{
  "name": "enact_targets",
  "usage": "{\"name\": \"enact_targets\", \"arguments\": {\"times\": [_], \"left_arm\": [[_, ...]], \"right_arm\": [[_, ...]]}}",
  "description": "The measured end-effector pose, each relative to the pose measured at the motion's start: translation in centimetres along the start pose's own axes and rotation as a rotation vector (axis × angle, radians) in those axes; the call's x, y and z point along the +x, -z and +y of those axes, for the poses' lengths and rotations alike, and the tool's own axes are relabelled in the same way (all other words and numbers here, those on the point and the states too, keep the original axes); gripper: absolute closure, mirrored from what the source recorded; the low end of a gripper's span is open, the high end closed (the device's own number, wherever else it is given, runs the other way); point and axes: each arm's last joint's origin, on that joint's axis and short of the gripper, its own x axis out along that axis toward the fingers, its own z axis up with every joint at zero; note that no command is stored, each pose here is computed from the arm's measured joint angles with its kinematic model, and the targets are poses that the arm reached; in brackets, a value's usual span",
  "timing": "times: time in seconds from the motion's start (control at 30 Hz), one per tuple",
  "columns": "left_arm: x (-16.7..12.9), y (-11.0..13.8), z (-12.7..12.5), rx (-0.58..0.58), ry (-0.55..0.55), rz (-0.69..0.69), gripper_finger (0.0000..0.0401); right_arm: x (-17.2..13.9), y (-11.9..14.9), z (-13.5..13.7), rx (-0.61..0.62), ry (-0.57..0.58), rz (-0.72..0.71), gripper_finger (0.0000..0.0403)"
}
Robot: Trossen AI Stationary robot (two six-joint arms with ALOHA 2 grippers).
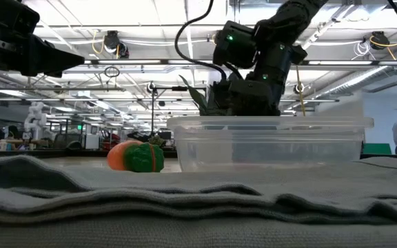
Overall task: Pick and placing Produce into tupperware
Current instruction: Put the red strawberry into the container
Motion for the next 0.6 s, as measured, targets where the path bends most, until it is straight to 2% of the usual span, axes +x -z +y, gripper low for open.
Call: {"name": "enact_targets", "arguments": {"times": [0.6], "left_arm": [[0.0,0.0,0.0,-0.002,0.0,0.0,0.0391]], "right_arm": [[-3.7,-3.4,1.6,-0.111,0.004,-0.004,0.0267]]}}
